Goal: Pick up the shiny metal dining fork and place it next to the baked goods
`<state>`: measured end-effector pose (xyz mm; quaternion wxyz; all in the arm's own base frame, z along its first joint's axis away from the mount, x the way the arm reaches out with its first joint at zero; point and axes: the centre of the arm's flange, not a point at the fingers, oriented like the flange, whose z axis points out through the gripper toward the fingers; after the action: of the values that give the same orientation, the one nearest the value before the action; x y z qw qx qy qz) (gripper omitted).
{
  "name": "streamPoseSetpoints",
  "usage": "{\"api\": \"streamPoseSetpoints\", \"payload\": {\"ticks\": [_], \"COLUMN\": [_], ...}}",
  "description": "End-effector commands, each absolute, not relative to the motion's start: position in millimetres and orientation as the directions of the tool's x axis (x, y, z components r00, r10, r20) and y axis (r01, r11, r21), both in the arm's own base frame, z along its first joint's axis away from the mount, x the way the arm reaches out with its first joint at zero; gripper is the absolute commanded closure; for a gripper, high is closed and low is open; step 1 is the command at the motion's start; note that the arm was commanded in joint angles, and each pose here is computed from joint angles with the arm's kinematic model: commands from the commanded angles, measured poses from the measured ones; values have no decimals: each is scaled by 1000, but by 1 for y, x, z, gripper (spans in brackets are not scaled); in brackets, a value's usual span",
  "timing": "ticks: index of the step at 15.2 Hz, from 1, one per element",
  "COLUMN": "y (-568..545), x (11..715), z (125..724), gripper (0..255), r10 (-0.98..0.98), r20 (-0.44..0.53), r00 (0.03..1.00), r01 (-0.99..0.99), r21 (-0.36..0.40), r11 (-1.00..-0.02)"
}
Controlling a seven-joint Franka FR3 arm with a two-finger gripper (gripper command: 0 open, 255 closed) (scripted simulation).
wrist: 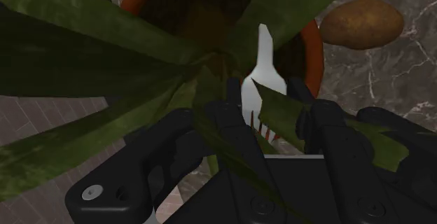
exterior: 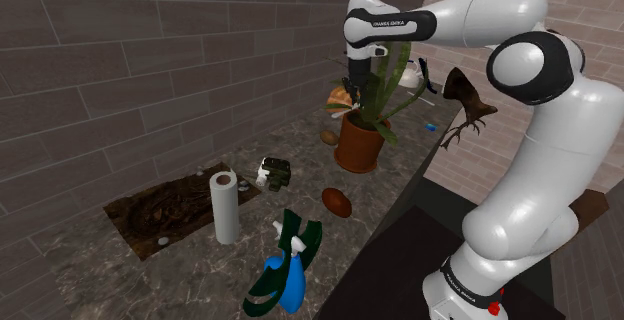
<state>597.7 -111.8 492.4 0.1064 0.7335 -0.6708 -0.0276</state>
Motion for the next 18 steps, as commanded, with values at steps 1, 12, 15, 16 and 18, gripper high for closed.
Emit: {"api": "streamPoseSetpoints", "payload": {"ticks": [1,12,15,16,18], "y": [-137,-282,-307,-307,-307], "x": [602,617,619,619,619], "z": [492,493,488,482,472], "gripper": [255,255,255,255,255], "r10": [-990,-990,-990,-990,-990], "r20": [103,103,103,103,103], "r00": [100,100,100,100,100], "r01": [-978,-978,-978,-978,-978], "r21": [193,193,193,193,193], "r11": [-78,-78,-78,-78,-78]}}
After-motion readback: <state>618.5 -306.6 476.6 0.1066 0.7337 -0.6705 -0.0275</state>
